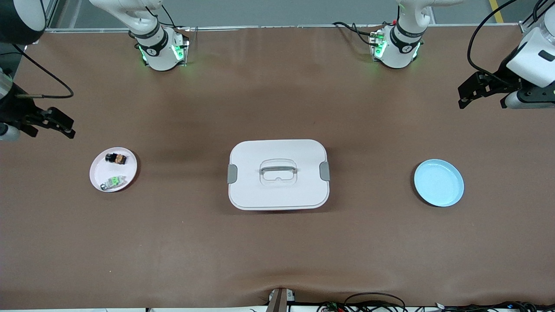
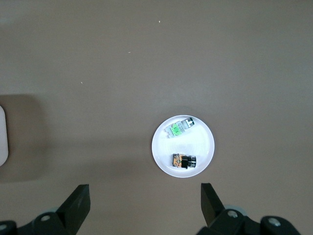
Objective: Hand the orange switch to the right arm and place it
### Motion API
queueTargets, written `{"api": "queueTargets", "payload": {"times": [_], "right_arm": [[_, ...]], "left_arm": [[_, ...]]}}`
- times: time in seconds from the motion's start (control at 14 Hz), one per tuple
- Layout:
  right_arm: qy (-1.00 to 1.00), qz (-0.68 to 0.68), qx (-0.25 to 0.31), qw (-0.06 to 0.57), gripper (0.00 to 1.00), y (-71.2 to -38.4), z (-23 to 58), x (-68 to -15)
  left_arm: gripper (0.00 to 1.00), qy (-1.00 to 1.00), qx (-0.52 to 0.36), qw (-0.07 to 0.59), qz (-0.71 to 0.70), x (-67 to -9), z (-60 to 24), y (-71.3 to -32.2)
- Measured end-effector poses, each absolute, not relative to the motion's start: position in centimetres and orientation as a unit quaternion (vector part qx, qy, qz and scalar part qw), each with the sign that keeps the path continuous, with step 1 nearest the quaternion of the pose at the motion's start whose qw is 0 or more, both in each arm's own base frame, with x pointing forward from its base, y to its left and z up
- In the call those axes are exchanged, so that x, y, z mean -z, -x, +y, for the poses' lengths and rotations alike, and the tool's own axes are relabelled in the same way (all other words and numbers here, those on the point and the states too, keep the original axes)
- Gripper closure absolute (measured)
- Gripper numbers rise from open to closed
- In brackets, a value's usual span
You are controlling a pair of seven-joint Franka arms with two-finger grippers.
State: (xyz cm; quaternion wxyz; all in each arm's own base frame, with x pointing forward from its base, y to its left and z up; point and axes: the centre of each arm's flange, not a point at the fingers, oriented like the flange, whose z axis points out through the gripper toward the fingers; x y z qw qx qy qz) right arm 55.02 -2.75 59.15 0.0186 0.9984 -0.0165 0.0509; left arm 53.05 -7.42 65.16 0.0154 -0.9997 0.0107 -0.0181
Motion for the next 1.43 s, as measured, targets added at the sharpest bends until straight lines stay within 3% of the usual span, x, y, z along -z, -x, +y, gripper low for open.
{"api": "queueTargets", "payload": {"times": [0.36,1.07,1.43], "right_arm": [[-0.999,-0.023,-0.043,0.018,0.0,-53.6,-4.5,-60.5],[-0.997,-0.003,-0.079,0.021,0.0,-53.0,-4.7,-64.6],[-0.998,0.002,-0.064,0.02,0.0,-52.5,-4.6,-65.4]], "left_arm": [[0.0,1.0,0.02,0.015,0.011,-65.2,-7.4,-53.1],[0.0,1.0,0.016,0.015,0.011,-64.8,-7.4,-53.4],[0.0,1.0,0.016,0.015,0.011,-64.7,-7.4,-53.4]]}}
